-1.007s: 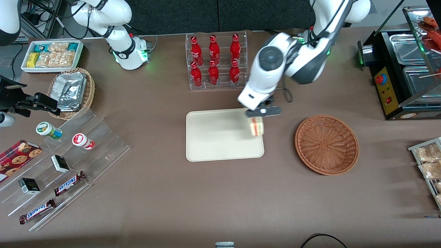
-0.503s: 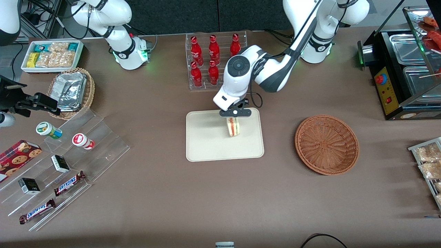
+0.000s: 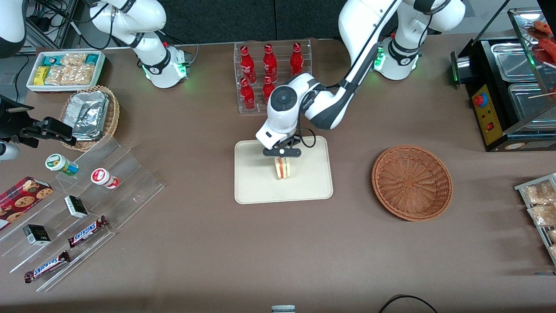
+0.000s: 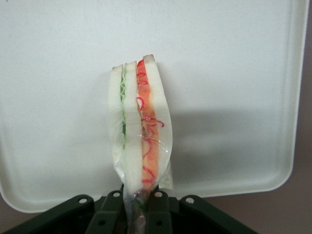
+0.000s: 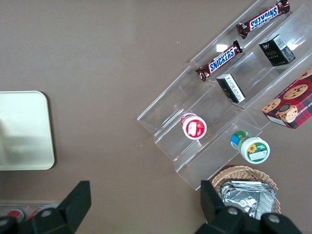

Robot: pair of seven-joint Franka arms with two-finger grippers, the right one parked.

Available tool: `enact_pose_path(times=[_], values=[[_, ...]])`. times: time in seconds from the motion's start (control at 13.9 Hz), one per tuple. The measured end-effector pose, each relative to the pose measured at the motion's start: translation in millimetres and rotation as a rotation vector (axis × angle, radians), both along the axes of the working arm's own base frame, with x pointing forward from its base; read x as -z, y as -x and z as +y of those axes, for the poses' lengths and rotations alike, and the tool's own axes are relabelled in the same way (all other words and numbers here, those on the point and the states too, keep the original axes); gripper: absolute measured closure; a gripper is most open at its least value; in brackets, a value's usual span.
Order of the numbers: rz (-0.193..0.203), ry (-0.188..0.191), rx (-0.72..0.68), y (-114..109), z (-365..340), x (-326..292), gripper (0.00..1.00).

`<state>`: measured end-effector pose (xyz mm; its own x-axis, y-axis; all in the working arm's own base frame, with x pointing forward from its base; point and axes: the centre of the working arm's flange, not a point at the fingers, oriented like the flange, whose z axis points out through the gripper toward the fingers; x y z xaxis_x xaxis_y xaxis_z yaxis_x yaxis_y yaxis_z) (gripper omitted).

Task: Place sandwich from basket to tray
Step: 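Lower the sandwich onto the tray and open the left gripper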

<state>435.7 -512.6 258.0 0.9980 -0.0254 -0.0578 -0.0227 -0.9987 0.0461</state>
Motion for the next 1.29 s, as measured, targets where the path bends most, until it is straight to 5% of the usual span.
enact_pose_path(times=[0.65, 1.01, 1.29], values=[[-0.008, -0.005, 0.005, -10, -2, 12, 0.85], [-0.002, -0.011, 0.006, -11, -4, 9, 0.42], [0.074, -0.094, -0.027, -29, 10, -45, 0.01]])
